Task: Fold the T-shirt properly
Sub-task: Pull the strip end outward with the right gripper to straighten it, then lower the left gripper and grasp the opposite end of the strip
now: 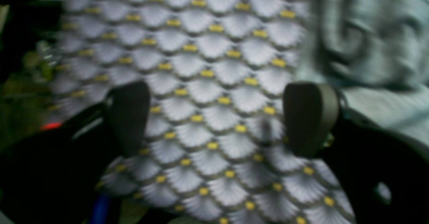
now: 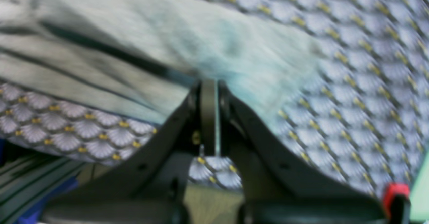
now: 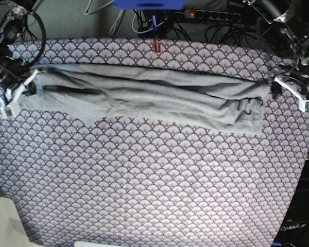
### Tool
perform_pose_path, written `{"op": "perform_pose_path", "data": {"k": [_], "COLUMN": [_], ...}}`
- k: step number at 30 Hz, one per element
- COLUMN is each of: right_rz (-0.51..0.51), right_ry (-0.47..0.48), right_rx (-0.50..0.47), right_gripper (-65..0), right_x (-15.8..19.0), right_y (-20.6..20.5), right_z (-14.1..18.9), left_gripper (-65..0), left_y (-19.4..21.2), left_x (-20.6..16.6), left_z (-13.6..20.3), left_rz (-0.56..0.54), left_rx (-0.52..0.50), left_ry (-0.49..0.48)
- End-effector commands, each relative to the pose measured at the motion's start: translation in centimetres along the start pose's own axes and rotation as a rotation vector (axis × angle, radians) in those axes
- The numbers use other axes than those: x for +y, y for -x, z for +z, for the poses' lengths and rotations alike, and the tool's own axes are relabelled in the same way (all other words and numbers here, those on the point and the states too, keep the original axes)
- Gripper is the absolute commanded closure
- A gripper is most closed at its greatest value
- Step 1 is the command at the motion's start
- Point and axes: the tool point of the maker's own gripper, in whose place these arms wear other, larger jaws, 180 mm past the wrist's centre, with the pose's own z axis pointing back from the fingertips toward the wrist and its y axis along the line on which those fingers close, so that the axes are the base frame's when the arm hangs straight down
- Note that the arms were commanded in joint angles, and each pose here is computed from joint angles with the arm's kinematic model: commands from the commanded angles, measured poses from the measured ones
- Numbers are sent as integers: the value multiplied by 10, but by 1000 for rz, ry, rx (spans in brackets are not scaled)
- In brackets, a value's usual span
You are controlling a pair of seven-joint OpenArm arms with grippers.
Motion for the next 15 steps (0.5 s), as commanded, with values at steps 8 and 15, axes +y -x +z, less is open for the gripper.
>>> {"op": "perform_pose_path", "data": {"k": [8,15], "right_rz": [5,13], "right_ry": [-3,5], "right_rx": [-13,-19], "right_gripper": [0,0], "right_x": [1,-2], "right_y": [2,-3], "right_z": [5,6], "left_gripper": [-619,-619], "left_y": [-15,-16], "left_x": [17,19], "left_z": [7,9], "left_rz": [13,7], "left_rx": [-54,-57], "left_ry": [-38,-46]}}
